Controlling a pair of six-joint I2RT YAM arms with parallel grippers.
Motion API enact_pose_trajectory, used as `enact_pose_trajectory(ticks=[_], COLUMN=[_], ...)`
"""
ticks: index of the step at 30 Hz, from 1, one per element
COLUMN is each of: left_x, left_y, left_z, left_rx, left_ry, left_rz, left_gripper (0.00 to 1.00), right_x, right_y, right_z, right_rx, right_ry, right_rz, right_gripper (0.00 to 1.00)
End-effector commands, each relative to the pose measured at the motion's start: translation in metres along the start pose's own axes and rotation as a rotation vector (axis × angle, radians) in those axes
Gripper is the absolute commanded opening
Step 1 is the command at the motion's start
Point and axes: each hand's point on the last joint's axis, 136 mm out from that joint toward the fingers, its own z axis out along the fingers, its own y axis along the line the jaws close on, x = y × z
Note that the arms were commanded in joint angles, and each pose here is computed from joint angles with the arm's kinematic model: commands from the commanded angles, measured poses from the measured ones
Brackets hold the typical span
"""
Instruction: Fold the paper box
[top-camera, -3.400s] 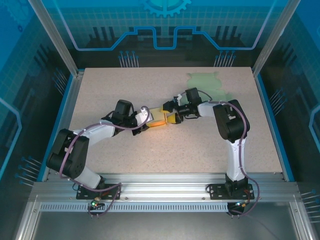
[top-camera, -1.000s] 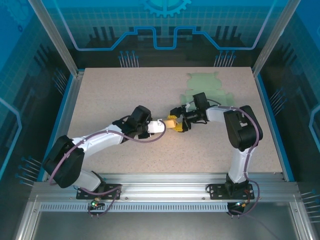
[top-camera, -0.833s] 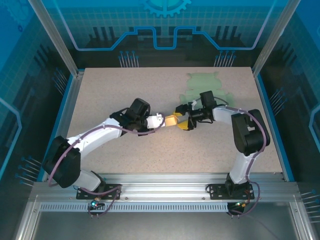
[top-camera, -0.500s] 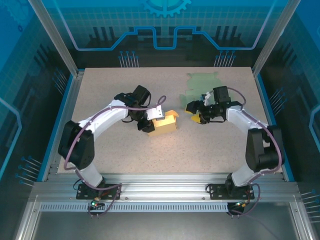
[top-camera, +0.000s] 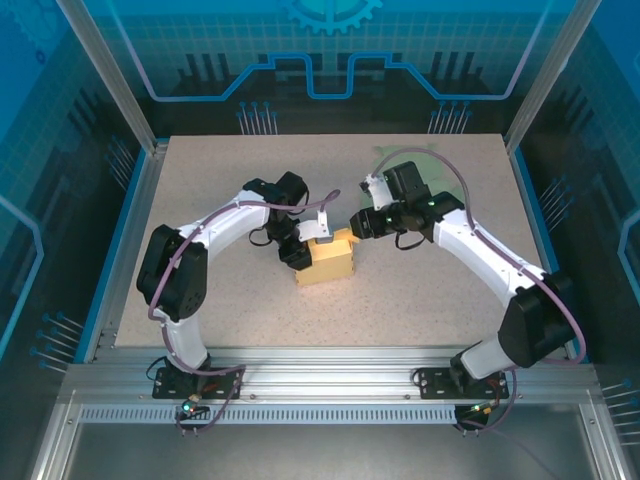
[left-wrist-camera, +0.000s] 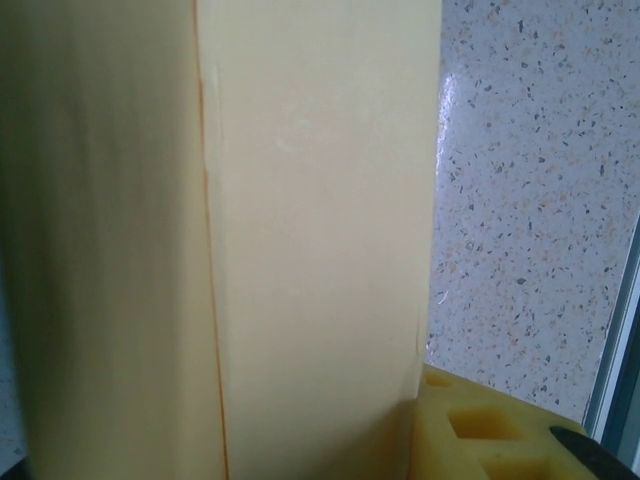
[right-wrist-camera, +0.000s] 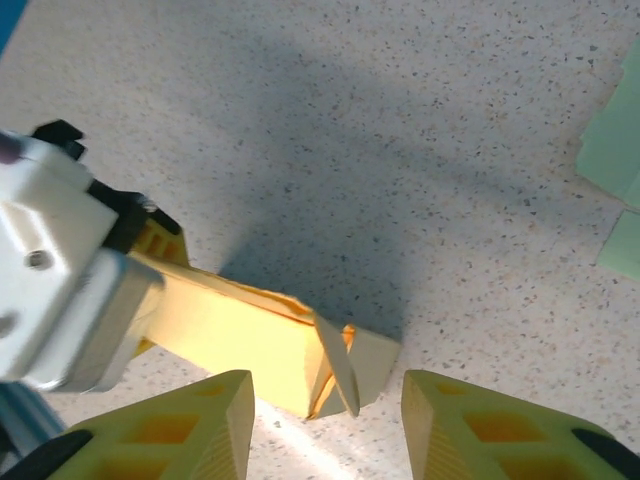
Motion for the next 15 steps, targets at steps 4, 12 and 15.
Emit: enact_pose_trajectory(ticks=[4, 12, 15], left_x=[0.003, 0.004, 0.003], left_y=[0.002, 0.005, 0.007], left_z=[-0.003, 0.000, 0.000], left_rx=[-0.041, -0.070, -0.082], left_ry=[-0.018, 0.000, -0.003], left_rz=[0.013, 0.011, 0.008], left_gripper=[0.39, 0.40, 0.40], right_x=[0.002, 0.010, 0.012], right_y=[0.009, 0.009, 0.008], right_z=[0.022, 0.032, 0.034], right_rx=[-0.015, -0.003, -0.001], right_ry=[0.059, 0.101, 0.106], right_rz=[-0.083, -0.067, -0.052], right_gripper=[0.36, 0.25, 0.17])
